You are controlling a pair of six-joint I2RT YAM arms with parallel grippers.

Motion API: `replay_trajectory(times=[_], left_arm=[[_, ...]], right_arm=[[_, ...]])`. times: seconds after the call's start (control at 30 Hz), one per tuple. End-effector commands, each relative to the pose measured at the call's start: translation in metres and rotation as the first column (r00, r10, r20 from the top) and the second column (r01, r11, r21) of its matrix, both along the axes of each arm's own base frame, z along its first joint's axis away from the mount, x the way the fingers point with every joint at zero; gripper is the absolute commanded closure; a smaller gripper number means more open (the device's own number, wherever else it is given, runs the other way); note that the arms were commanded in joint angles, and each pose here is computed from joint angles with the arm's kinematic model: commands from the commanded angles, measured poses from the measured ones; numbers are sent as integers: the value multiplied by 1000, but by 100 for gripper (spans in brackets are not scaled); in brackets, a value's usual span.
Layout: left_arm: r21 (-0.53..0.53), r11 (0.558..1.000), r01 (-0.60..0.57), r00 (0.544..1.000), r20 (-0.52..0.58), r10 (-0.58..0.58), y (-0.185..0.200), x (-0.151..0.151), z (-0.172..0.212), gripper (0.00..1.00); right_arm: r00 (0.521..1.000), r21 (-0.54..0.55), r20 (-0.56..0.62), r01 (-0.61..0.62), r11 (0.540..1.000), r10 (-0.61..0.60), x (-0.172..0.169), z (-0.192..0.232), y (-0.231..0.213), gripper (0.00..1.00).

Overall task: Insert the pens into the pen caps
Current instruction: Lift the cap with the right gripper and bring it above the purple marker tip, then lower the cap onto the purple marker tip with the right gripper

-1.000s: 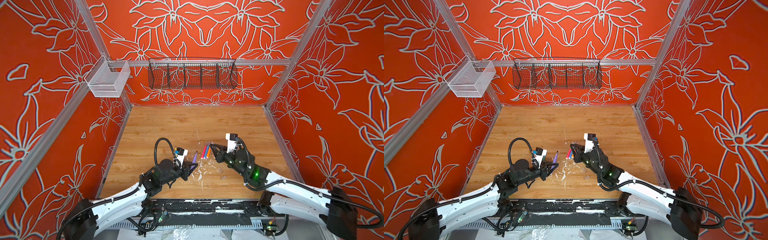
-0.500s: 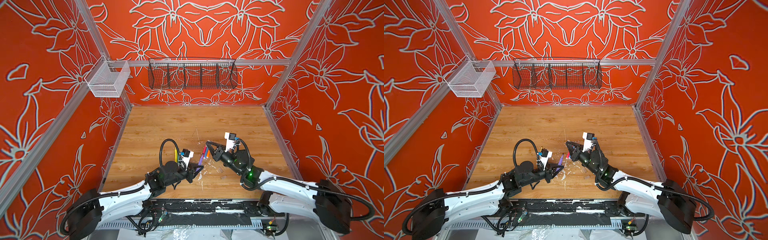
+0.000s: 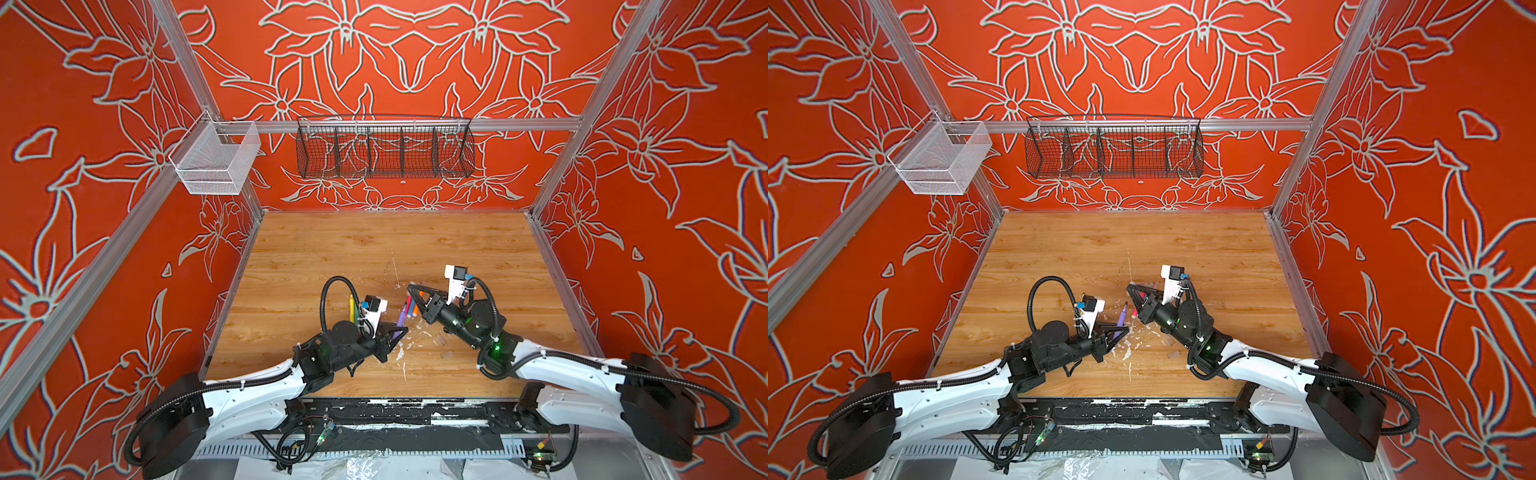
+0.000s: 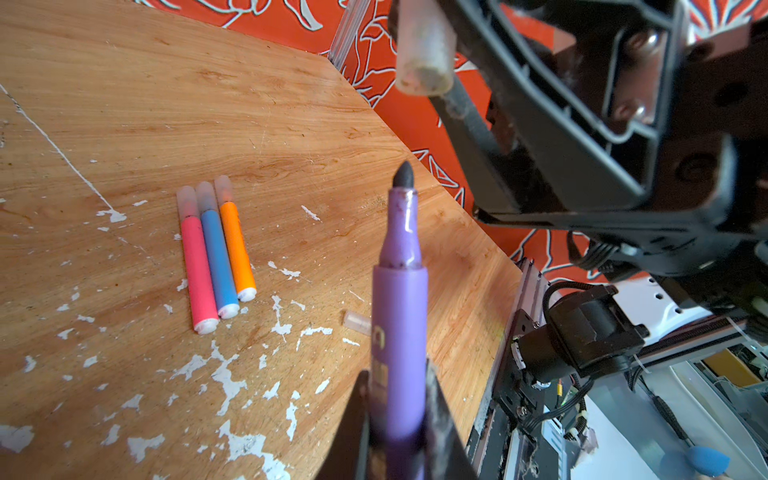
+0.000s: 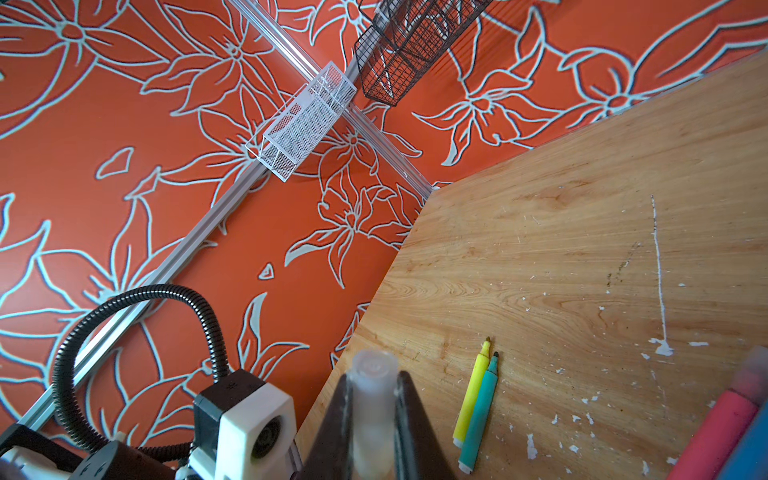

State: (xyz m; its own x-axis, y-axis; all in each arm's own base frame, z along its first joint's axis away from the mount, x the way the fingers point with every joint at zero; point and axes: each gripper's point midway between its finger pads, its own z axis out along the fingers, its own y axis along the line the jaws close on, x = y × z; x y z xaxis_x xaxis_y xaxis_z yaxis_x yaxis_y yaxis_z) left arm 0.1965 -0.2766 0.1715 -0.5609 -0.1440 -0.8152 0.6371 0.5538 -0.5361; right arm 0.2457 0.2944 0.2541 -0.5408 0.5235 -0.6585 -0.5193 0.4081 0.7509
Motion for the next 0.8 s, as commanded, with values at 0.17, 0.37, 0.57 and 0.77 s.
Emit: replay_trajectory(times=[0.17, 0.37, 0.57, 0.77], left_arm=[[-60, 998, -22, 998, 55, 25, -2, 6, 29, 100], [-52, 998, -27, 998, 60, 30, -1, 6, 29, 100], [-49, 999, -21, 998, 60, 24, 0, 4, 28, 100], [-51, 999, -1, 998, 59, 4, -2, 2, 27, 100]], right_arm=[[998, 27, -35, -50, 998, 51, -5, -10, 9, 100], [997, 32, -44, -68, 997, 69, -10, -12, 8, 100], [999, 18, -18, -39, 999, 39, -11, -5, -1, 100], [999, 6, 7, -32, 999, 32, -9, 6, 0, 100]])
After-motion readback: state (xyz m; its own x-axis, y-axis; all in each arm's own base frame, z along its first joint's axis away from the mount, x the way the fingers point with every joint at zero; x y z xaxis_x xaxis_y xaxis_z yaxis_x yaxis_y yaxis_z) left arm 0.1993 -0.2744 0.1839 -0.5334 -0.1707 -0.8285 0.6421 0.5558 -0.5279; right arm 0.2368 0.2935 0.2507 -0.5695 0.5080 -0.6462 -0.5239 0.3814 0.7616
